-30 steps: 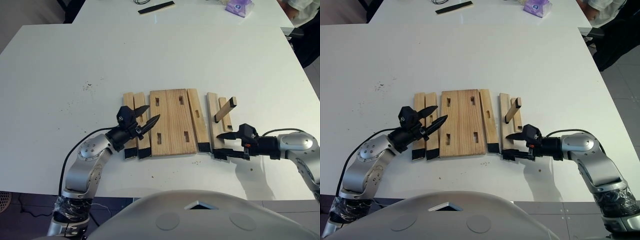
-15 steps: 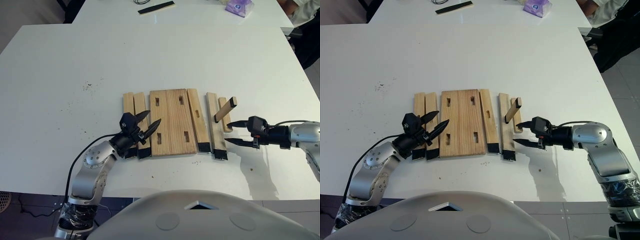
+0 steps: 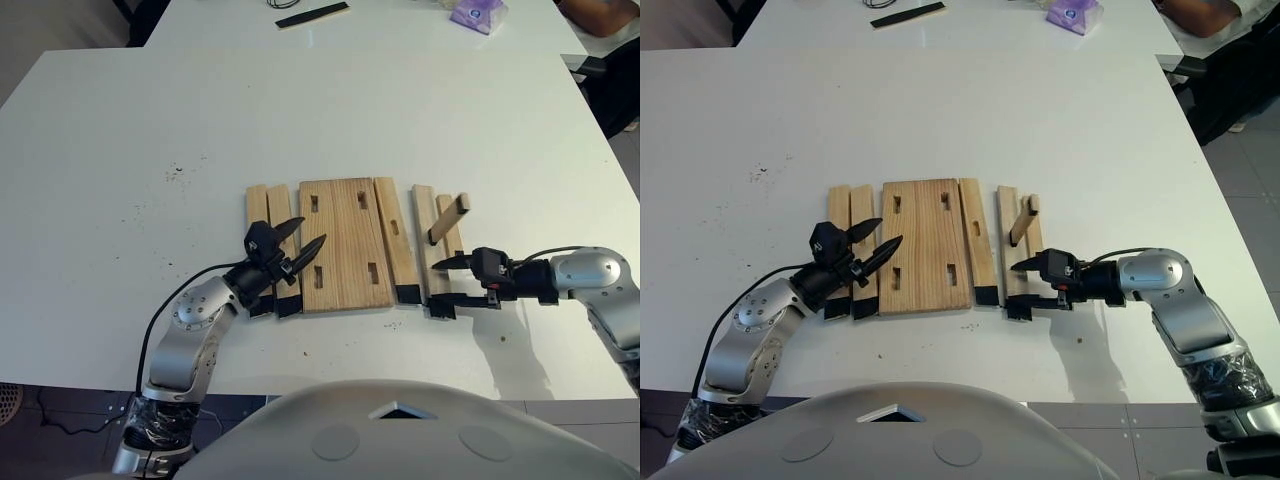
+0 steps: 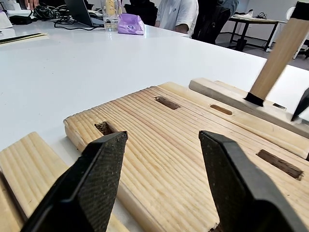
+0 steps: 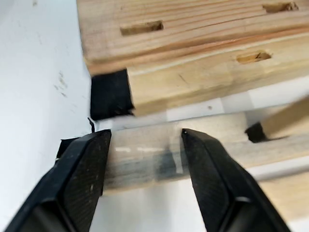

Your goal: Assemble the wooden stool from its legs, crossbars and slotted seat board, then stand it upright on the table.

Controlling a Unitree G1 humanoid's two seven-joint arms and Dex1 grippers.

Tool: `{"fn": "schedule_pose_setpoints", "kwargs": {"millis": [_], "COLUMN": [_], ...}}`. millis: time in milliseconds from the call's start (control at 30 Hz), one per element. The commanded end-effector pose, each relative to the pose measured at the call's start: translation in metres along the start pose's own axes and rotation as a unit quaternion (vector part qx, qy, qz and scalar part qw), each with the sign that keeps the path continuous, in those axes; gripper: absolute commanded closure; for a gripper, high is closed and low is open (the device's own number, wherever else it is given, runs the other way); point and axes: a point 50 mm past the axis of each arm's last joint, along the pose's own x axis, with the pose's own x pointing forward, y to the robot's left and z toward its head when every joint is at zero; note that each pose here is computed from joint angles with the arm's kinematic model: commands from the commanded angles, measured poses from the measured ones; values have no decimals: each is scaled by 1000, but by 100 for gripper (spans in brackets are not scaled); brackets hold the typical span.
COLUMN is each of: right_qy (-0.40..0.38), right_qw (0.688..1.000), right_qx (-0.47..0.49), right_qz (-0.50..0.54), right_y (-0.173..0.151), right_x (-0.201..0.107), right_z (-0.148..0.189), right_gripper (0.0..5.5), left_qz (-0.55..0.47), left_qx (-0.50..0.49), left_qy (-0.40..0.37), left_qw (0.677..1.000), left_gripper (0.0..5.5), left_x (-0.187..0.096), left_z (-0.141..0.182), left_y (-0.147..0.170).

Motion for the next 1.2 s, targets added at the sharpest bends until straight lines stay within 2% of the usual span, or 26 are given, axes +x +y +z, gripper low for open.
{"fn": "schedule_pose_setpoints", "kwargs": {"millis": [33,133,300,333,433,567,733,1200], "right_qy": [53,42,-61,-64,-52,-4,12,8], "right_qw": [997,997,996,993,982,965,928,922], "right_qx": [-47,-57,45,64,132,175,246,281], "right_qz": [-21,-26,-54,-74,-125,-195,-280,-266], "right_y": [-14,-18,-10,-8,-3,5,2,14], "right_x": [-7,-15,-26,-28,-28,-17,-6,23], "right_z": [-9,-4,26,28,31,28,20,20], "right_gripper": [281,281,281,265,217,217,217,217], "left_qz": [-3,-1,6,9,19,28,19,7], "left_qx": [4,3,2,1,-1,-4,8,9], "left_qy": [11,12,12,12,12,13,19,21], "left_qw": [1000,1000,1000,1000,1000,1000,1000,1000], "left_gripper": [274,274,274,274,274,274,274,274], "left_x": [0,-1,-4,-5,-8,-9,-6,-2], "left_z": [-3,-5,-6,-6,-7,-10,-11,-12], "left_y": [-1,-3,-4,-4,-5,-8,-9,-9]}}
